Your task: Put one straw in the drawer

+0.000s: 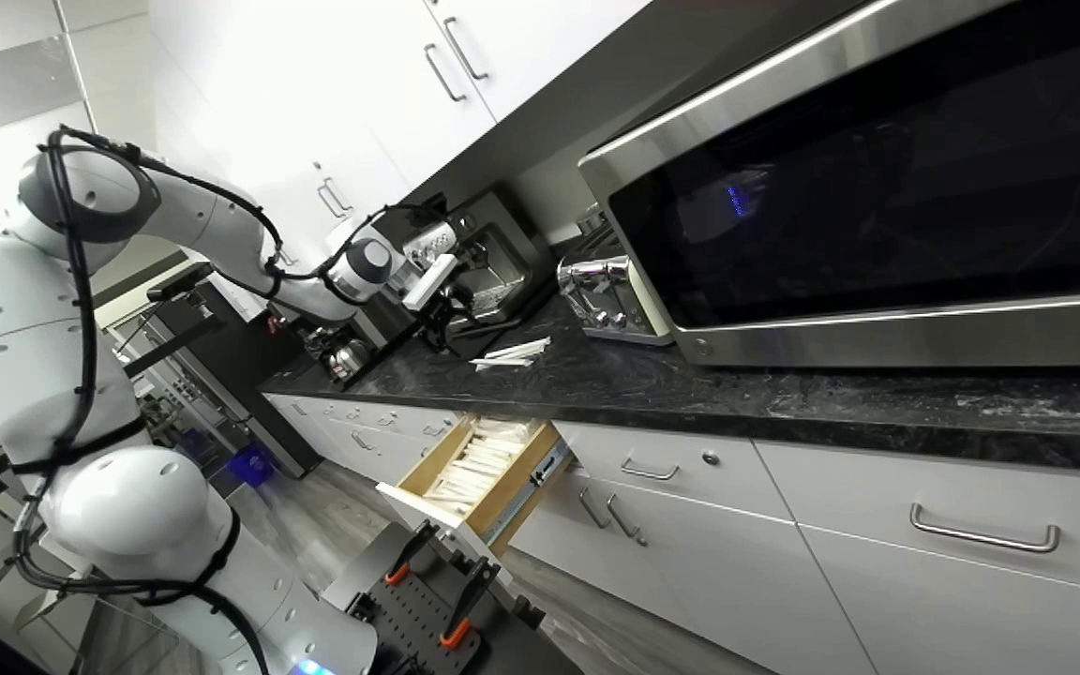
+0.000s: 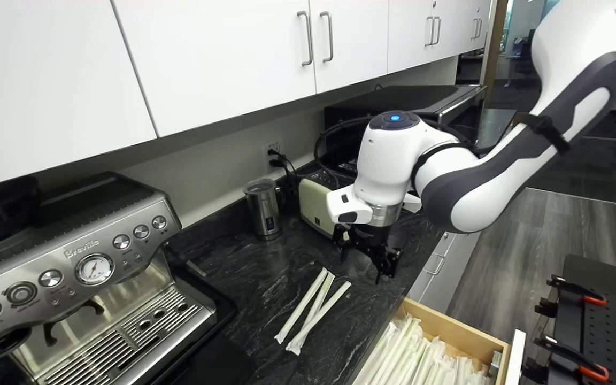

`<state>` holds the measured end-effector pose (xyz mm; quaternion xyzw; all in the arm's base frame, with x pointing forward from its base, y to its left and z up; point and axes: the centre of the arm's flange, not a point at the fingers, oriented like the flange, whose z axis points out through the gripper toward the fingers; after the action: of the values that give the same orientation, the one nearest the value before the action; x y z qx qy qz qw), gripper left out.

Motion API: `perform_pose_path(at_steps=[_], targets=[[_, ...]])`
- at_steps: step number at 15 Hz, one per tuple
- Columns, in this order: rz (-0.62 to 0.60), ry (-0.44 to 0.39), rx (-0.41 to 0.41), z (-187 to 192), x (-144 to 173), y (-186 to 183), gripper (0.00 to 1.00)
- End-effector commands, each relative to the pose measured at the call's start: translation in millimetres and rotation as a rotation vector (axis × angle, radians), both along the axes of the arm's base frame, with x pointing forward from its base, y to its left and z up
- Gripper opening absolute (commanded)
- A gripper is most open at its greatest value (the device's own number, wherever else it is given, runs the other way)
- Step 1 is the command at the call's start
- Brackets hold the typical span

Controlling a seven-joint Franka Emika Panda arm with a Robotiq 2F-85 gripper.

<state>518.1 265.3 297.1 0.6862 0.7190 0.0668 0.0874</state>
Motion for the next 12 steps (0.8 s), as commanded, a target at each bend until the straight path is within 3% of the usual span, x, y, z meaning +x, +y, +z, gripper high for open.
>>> perform_pose_path(at_steps=[1,3,4,5,12], targets=[[0.013,0.041,0.032,-20,32,14,0.78],[0.017,0.060,0.066,-29,39,20,0.76],[0.018,0.068,0.081,-32,42,23,0.66],[0.018,0.073,0.089,-36,45,26,0.69],[0.015,0.096,0.104,-67,66,38,0.63]])
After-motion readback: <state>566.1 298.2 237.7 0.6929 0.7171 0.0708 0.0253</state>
